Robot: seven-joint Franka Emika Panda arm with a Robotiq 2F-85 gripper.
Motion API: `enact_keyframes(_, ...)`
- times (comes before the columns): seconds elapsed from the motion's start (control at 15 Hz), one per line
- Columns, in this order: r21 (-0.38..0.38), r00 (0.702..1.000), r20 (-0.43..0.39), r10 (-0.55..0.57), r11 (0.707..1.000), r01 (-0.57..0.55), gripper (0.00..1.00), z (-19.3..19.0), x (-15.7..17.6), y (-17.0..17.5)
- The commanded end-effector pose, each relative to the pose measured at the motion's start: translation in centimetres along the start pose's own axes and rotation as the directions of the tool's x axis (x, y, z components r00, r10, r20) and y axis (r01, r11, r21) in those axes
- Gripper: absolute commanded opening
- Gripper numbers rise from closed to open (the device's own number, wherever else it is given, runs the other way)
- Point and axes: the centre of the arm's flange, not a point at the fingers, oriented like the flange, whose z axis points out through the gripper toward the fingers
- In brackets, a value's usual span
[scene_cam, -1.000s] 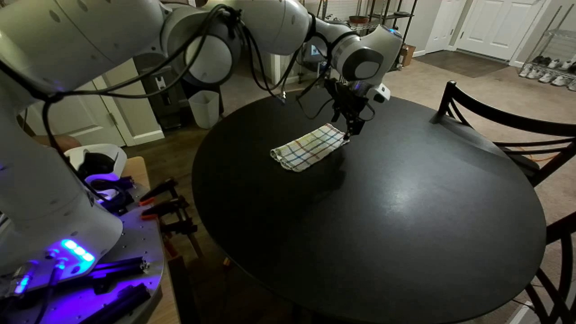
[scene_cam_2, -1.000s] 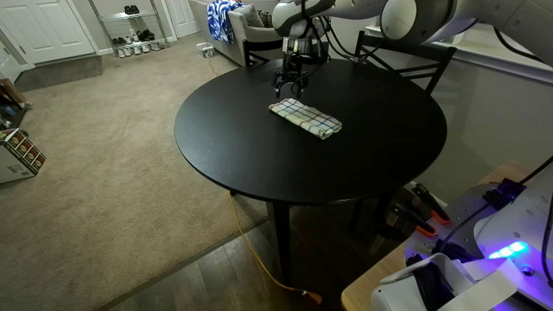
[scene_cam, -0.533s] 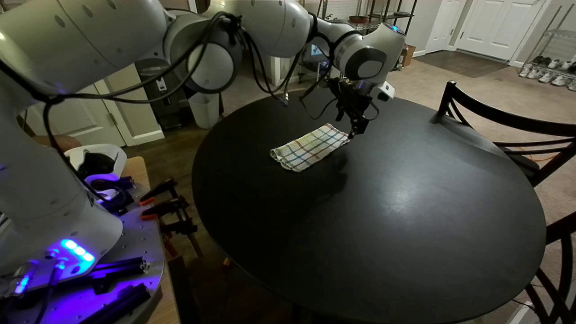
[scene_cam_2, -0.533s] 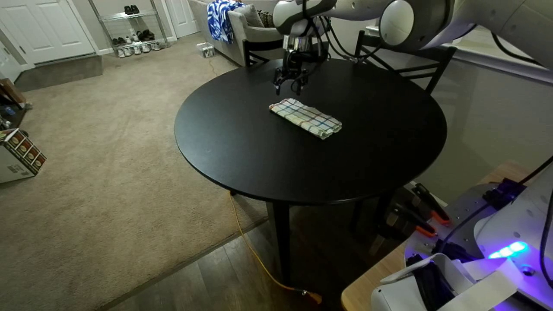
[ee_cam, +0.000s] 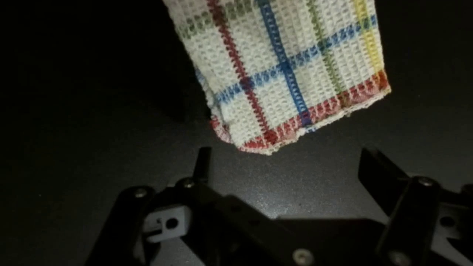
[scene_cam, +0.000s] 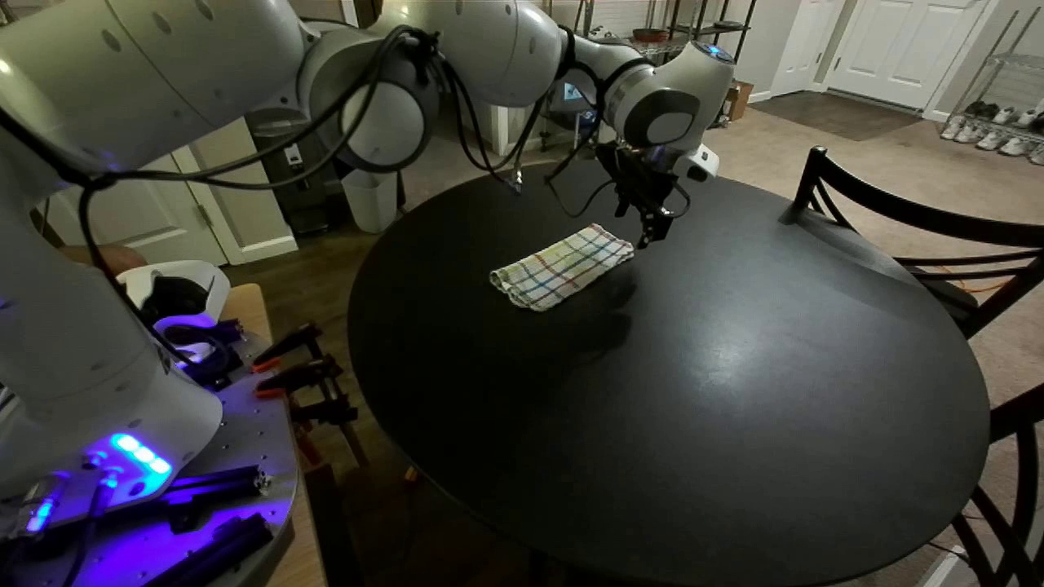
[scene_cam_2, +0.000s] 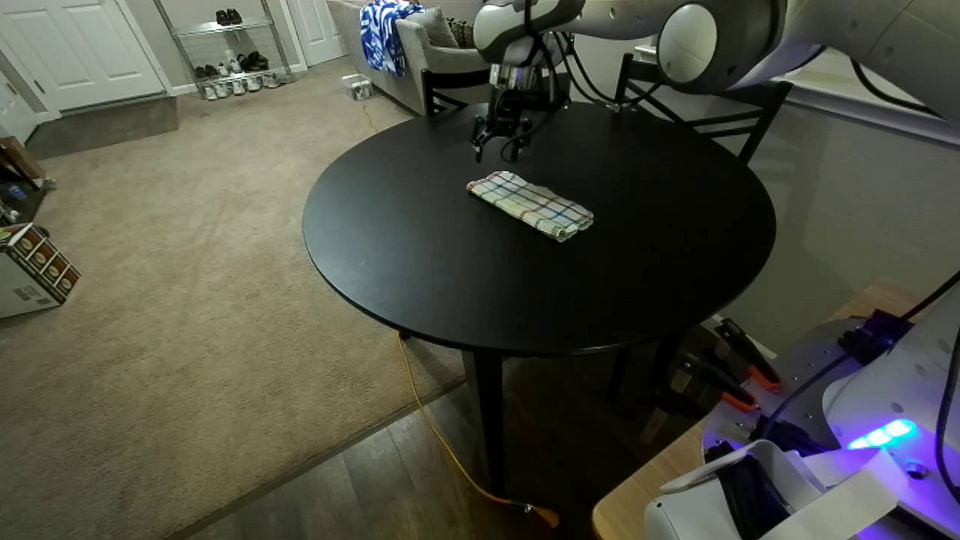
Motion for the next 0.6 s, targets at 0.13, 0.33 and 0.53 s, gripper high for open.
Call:
enact_keyframes(0.13, 0.019, 0.998, -0.047, 0.030, 0.999, -0.029, 1.00, 3.1, -0.2, 0.4)
enact_keyframes(0.33, 0.006, 0.997, -0.064, 0.039, 0.999, -0.039, 1.00, 3.7, -0.2, 1.4)
enact_keyframes(0.53, 0.001, 0.995, -0.085, 0.044, 0.999, -0.044, 1.00, 3.3, -0.2, 1.9)
